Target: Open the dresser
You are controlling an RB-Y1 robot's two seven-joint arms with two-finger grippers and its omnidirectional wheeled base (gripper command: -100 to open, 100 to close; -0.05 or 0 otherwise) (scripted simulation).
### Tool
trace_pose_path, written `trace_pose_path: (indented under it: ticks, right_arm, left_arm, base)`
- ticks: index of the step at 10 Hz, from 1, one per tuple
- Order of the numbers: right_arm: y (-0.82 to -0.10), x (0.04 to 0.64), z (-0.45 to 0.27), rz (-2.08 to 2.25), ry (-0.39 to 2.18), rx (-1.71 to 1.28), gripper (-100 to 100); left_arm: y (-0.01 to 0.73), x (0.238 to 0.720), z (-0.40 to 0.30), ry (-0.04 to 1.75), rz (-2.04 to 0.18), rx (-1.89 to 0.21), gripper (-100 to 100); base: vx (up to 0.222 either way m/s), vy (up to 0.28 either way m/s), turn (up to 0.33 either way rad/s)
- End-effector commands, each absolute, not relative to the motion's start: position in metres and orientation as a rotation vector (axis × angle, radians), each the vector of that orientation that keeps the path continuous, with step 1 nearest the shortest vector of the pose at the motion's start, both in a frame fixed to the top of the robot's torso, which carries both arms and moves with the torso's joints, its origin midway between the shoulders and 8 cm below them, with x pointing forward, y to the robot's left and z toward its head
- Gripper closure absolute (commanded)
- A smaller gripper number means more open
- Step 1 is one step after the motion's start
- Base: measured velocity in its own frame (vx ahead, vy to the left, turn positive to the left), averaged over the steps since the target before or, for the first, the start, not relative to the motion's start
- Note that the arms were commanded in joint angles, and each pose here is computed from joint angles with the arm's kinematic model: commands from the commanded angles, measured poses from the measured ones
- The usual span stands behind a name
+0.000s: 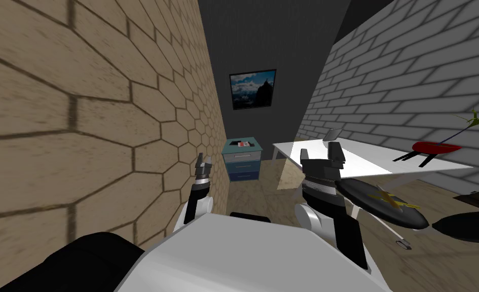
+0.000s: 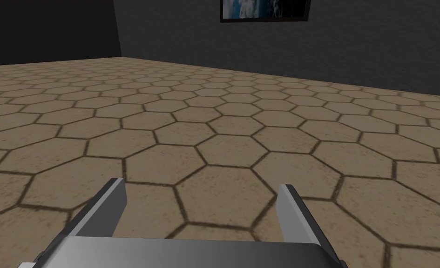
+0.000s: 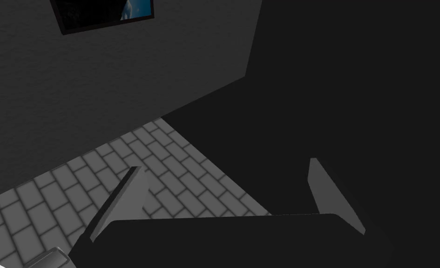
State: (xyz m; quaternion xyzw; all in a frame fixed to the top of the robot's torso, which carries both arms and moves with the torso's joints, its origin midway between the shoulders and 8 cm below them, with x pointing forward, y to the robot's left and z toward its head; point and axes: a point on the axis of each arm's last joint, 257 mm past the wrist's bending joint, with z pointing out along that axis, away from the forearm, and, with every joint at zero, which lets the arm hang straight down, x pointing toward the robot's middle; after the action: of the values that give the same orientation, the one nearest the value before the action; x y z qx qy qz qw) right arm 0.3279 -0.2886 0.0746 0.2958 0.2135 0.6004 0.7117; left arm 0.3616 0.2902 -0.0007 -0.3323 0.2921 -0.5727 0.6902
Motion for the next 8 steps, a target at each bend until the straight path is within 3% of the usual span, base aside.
trace_pose_path:
  ticks: [1,8]
  right_arm:
    - [-0.2886,0.3279,0.0746,1.331,0.474,0.656,0]
    - [-0.2886,0.3278,0.0747,1.331,0.473,0.656,0]
  left_arm:
    - [0.2902,0.3615,-0.0007,0.653,-1.281,-0.743,0]
    - [0.2902,0.3615,-0.0005,0.653,-1.281,-0.743,0]
  base:
    - [0.0,0.0,0.0]
    - [0.0,0.0,0.0]
